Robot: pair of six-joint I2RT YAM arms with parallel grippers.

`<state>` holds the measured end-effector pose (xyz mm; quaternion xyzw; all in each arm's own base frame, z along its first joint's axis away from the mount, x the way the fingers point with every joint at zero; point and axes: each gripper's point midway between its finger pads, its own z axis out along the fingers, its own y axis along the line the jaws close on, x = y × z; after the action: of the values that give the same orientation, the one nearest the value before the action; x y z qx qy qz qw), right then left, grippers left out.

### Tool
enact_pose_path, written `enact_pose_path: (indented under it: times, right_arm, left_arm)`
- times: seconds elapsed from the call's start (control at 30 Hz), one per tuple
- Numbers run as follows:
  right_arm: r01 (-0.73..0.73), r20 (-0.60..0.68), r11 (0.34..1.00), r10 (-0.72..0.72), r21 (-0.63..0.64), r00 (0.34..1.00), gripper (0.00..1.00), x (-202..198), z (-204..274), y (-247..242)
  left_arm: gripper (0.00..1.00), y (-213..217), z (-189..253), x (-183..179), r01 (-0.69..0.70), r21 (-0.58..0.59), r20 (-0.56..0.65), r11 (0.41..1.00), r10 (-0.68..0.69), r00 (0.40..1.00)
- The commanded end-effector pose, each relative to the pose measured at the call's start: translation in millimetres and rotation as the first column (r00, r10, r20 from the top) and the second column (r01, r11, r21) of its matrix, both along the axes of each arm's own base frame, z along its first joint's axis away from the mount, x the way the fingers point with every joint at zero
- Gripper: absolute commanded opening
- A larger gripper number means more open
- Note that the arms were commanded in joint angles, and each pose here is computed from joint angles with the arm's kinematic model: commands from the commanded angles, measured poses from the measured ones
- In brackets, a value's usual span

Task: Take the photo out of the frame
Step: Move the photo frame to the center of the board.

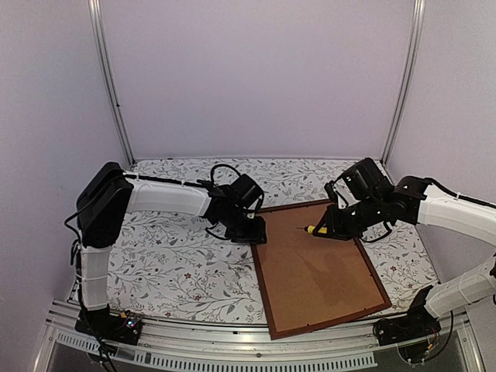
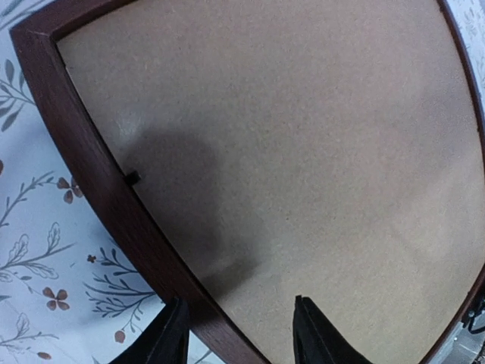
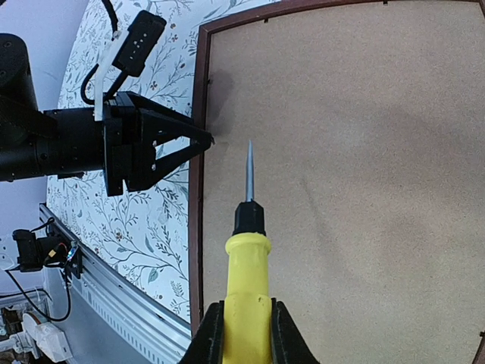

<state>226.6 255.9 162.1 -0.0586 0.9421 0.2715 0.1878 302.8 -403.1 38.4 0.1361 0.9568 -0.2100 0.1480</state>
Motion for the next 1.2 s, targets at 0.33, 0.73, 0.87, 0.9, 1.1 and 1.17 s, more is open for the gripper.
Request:
enact_pose_path:
  times: [0.33,0.73,0.87,0.9,1.1,1.17]
  right_arm:
    - [-0.018,0.017,0.998,0.017,0.053,1.0,0.0,1.2,8.3,6.0]
    - [-0.017,0.008,0.998,0.016,0.066,1.0,0.0,1.6,9.8,9.0]
    - [-0.017,0.008,0.998,0.017,0.068,1.0,0.0,2.8,10.0,10.3]
    - [-0.018,0.008,0.997,0.018,0.069,1.0,0.0,2.6,10.0,10.7]
    - [-0.019,0.003,0.997,0.019,0.079,1.0,0.0,2.5,9.3,12.7]
    - [-0.021,0.0,0.997,0.021,0.08,1.0,0.0,2.0,8.7,12.9]
  left_arm:
    - [0.48,12.6,-18.1,-21.7,-0.028,0.111,0.002,0.993,0.028,1.0]
    - [0.46,22.4,-17.0,-27.7,-0.04,0.133,0.026,0.99,0.036,0.999]
    - [0.46,21.2,-15.1,-27.0,-0.032,0.13,0.028,0.991,0.029,0.999]
    - [0.46,20.8,-16.2,-27.6,-0.029,0.131,0.026,0.991,0.025,0.999]
    - [0.4,23.4,-19.0,-25.9,-0.019,0.149,0.036,0.989,0.014,0.999]
    - [0.35,26.9,-19.2,-23.3,-0.023,0.155,0.04,0.988,0.017,0.999]
